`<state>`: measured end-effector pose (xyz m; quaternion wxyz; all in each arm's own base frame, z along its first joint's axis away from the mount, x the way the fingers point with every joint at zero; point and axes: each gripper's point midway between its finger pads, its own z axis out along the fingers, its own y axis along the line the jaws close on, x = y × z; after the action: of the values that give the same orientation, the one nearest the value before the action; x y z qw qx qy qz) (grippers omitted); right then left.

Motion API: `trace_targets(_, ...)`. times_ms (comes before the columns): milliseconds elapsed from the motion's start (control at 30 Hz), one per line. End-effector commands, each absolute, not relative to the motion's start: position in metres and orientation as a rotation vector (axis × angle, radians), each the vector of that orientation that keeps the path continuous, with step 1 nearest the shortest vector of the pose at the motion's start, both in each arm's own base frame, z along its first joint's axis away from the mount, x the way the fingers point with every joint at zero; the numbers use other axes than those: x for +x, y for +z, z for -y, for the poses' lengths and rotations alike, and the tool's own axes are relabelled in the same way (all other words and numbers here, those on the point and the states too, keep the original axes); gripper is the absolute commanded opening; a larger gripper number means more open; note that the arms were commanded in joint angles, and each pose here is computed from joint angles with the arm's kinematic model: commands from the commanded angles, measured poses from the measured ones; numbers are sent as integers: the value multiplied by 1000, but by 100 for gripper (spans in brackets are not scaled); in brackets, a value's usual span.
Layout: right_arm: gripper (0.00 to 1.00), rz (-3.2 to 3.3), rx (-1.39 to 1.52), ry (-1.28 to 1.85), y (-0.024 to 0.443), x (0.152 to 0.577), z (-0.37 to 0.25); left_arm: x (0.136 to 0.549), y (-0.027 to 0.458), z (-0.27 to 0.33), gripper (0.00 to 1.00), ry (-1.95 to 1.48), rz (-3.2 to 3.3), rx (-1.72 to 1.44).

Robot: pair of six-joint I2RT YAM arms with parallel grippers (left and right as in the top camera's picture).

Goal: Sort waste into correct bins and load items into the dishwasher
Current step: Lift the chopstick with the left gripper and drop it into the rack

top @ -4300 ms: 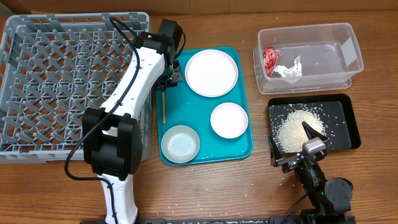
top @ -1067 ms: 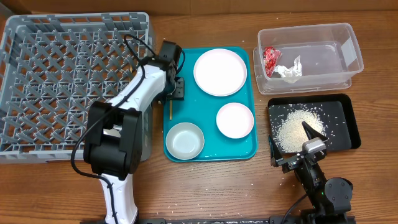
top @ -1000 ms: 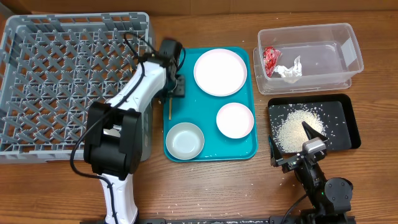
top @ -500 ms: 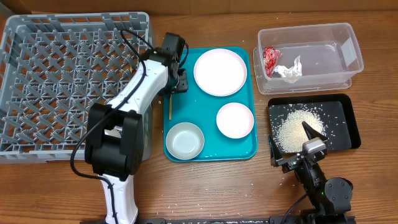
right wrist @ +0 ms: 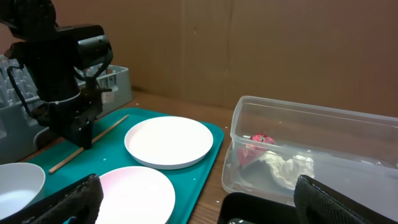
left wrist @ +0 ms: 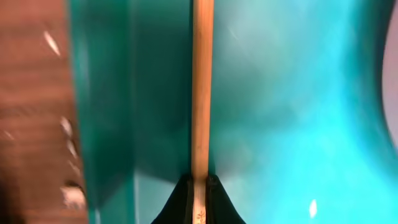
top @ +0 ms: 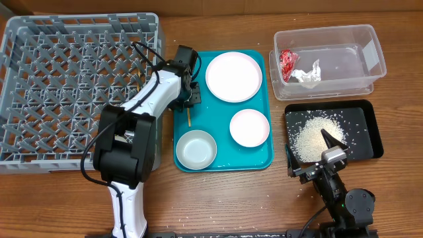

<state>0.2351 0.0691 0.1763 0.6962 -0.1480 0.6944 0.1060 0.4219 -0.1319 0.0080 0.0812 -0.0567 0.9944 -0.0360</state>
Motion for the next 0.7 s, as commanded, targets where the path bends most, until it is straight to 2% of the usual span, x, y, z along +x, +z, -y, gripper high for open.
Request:
trace_targets(0,100,-1541,-324,228,176,236,-68,427,38,142,4,-231,-2979,-99)
trace_targets(33,100,-1541,-324,228,176,236,-68,435,73,140,4,-245,-2932,-86)
trace_targets(133,100,-1541,-324,228,176,236,-68,441,141,131,4,-212,-2821,-14)
trace_targets(300,100,-1541,-324,228,176,236,-68,416,212,85,4,73,-2712,-30)
trace_targets(467,100,-1541,-324,228,176,236,-68,390,220,23,4,462,-2729,-96)
trace_targets(667,100,-1541,-324,228,176,236,-68,385,170,-21,4,561,-2841,-211)
